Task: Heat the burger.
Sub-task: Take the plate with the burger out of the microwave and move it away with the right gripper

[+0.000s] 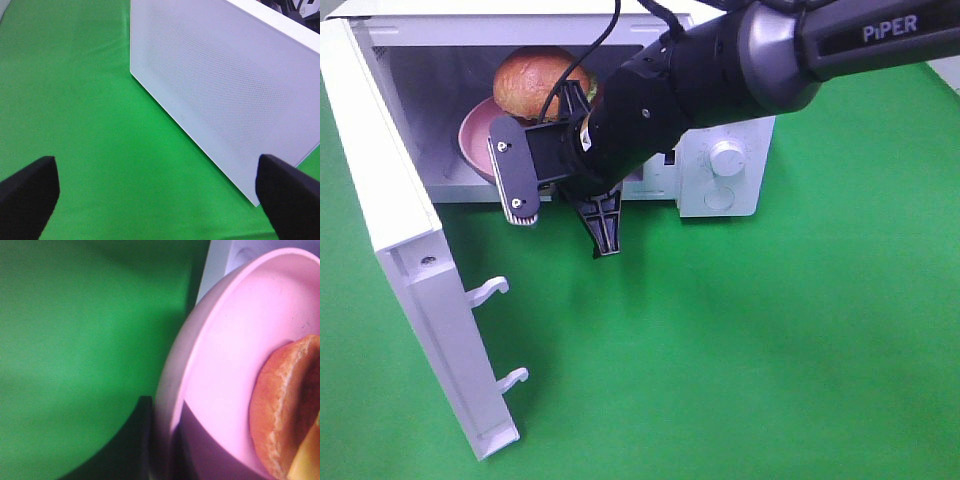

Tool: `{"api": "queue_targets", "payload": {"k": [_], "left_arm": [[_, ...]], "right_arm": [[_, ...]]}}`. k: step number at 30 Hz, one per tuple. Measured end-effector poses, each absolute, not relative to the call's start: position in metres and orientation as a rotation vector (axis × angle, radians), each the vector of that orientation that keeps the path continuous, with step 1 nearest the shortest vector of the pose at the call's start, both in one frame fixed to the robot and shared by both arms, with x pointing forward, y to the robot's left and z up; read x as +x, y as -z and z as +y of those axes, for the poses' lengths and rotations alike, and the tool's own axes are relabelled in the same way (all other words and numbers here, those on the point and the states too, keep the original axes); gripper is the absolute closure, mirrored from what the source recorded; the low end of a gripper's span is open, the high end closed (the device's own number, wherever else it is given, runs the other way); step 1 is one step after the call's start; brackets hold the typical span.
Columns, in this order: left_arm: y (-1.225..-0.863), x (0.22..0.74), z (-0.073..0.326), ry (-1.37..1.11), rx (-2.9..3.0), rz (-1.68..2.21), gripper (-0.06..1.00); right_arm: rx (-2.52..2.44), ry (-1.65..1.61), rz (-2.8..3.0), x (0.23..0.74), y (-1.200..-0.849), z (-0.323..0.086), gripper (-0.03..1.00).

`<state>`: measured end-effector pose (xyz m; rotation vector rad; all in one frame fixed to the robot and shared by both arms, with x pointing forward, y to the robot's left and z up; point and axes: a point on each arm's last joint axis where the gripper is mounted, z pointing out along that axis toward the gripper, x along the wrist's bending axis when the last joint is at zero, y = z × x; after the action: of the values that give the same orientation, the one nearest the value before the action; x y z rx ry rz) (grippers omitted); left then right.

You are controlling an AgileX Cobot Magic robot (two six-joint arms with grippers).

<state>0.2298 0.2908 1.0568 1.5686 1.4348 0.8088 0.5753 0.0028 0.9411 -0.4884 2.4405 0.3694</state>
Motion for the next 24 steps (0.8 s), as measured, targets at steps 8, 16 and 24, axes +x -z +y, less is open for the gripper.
{"api": "queue_targets", "payload": {"k": [8, 16, 24], "left_arm": [[-1.057, 0.23, 0.291, -0.809, 1.569, 1.435, -0.05], [-1.057, 0.23, 0.291, -0.809, 1.569, 1.435, -0.05], [-1.057, 0.23, 0.291, -0.809, 1.569, 1.435, -0.05]], "right_arm": [[-0.524, -0.385, 2.421, 0.554, -0.94, -0.014, 0.89], [-0.558, -0.386, 2.438, 0.526, -0.933, -0.038, 0.89], [-0.623, -0.368, 2.431, 0.502, -0.929, -0.06, 0.89]]}}
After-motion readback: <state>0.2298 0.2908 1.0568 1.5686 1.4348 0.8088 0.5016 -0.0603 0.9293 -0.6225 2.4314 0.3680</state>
